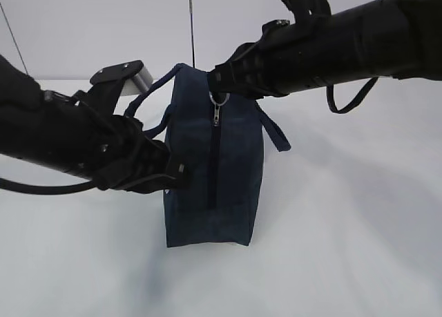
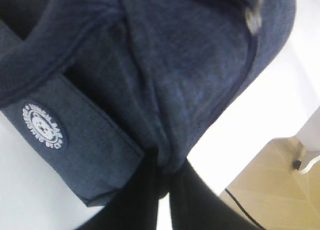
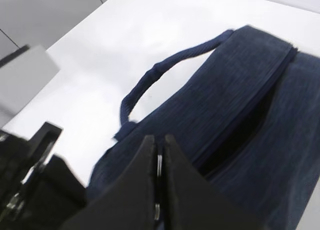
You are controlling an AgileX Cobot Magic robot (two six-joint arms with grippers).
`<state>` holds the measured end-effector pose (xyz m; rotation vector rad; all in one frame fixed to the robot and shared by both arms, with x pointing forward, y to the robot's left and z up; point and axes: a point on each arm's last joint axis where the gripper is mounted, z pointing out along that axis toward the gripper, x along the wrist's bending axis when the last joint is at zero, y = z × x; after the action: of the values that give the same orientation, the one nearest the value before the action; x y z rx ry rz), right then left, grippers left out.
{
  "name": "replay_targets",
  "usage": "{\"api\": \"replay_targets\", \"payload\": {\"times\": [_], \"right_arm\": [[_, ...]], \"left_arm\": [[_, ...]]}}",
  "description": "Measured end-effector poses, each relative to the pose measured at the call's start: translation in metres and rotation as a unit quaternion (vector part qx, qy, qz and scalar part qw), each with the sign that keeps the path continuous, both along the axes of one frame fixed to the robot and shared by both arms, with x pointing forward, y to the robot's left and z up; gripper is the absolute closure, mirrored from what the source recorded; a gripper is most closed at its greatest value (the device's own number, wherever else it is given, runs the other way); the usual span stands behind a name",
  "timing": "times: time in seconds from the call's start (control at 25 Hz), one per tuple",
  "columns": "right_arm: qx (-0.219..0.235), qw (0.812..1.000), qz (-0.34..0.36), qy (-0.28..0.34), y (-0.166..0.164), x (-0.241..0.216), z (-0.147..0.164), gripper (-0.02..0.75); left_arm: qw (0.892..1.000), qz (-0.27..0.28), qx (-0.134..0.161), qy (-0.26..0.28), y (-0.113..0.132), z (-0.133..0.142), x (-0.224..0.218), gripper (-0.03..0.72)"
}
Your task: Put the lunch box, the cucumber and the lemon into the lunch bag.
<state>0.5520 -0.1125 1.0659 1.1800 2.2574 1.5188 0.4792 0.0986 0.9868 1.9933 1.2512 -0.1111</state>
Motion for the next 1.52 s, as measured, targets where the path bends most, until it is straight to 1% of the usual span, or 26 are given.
{"api": "replay_targets", "payload": {"times": [0.2,0.52,0.68,1.04,1.24,1.52], "right_arm": [[0.000,1.000,-0.001,0.001,0.004,0.011,-0.003,0.738],[-0.012,1.000,-0.017,-0.011,0.004,0.027,-0.009,0.738],[-0.017,0.999,-0.031,-0.009,-0.002,0.040,-0.015,0.738],[-0.017,0.997,-0.067,-0.024,-0.021,0.078,-0.017,0.738],[-0.021,0.997,-0.076,-0.018,-0.023,0.099,-0.030,0.738],[-0.024,0.997,-0.076,-0.013,-0.016,0.129,-0.054,0.738]], "left_arm": [[1.000,0.002,0.005,0.008,0.012,-0.004,-0.017,0.693],[1.000,-0.012,-0.004,0.011,0.015,0.004,-0.027,0.693],[1.000,-0.024,-0.005,0.018,0.015,0.004,-0.030,0.694],[0.999,-0.034,-0.006,0.027,0.015,0.004,-0.033,0.694],[0.999,-0.042,-0.005,0.030,0.015,0.005,-0.035,0.694],[0.998,-0.051,-0.006,0.022,0.017,0.010,-0.039,0.694]]}}
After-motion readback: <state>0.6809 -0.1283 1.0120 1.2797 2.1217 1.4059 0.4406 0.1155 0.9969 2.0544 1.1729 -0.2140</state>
